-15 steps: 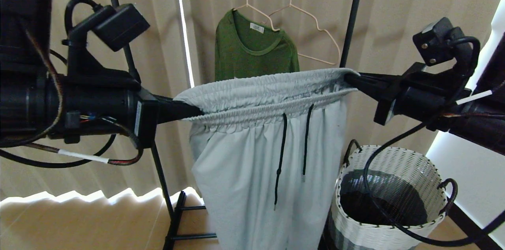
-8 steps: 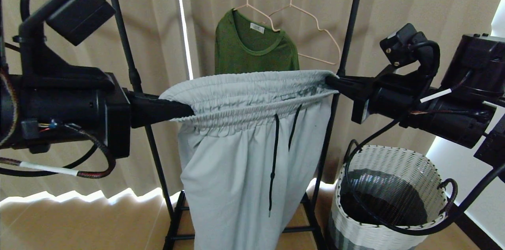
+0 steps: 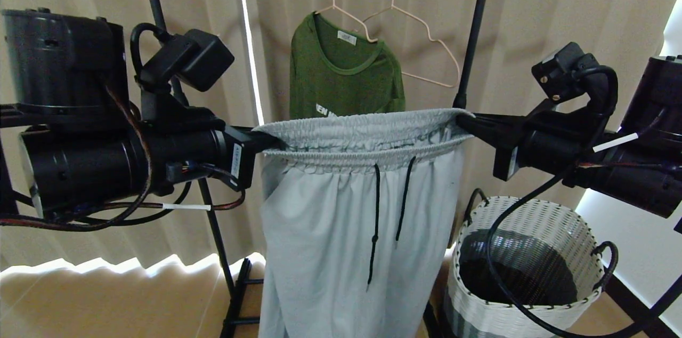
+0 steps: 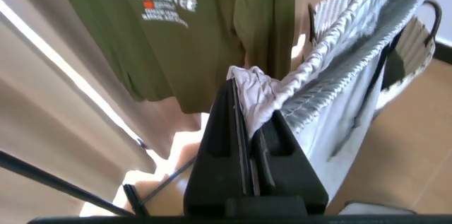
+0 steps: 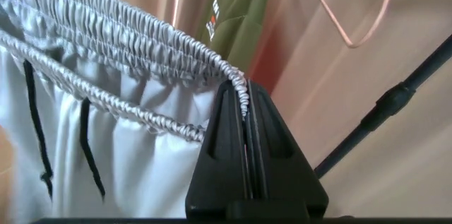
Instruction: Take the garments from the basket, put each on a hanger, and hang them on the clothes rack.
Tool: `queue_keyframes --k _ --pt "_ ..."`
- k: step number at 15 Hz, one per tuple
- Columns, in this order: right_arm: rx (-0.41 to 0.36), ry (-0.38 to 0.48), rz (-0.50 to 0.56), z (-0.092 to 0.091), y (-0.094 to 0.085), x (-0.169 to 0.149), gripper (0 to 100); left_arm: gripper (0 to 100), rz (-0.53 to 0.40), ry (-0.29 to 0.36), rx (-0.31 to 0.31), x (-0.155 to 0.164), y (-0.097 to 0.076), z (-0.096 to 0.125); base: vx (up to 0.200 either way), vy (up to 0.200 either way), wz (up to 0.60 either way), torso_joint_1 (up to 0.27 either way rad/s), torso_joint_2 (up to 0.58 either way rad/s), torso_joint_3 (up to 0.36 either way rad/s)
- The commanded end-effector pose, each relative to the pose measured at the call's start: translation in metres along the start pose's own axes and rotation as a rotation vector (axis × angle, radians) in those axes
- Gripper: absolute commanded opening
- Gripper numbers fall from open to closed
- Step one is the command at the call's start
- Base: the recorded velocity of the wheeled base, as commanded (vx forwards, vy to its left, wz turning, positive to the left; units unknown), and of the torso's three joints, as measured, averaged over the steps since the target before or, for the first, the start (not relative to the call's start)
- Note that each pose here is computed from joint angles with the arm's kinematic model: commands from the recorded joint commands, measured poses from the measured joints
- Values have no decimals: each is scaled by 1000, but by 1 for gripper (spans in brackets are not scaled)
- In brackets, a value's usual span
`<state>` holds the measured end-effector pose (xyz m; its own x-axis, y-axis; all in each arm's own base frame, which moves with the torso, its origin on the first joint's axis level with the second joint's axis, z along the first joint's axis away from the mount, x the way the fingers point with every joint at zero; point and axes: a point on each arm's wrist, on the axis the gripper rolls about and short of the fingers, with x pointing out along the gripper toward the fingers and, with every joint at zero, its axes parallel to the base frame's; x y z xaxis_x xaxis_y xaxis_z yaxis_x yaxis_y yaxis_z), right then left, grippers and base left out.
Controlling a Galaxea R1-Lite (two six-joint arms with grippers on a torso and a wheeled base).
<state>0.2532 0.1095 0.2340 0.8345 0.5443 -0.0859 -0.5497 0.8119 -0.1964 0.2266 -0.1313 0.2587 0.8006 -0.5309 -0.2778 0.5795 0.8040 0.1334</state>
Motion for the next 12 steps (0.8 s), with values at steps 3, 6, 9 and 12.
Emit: queue_keyframes --k 3,6,9,12 --pt "-1 -2 2 1 0 -1 0 0 0 3 2 1 0 0 0 0 0 0 0 0" --pt "1 5 4 -1 1 -1 100 0 1 6 1 1 0 -1 0 0 0 0 0 0" --pt "-1 -2 2 0 1 -3 100 0 8 0 0 1 2 1 0 0 0 0 0 0" --pt "2 13 21 -7 6 -9 100 0 40 3 -7 1 10 -1 0 0 0 0 0 0"
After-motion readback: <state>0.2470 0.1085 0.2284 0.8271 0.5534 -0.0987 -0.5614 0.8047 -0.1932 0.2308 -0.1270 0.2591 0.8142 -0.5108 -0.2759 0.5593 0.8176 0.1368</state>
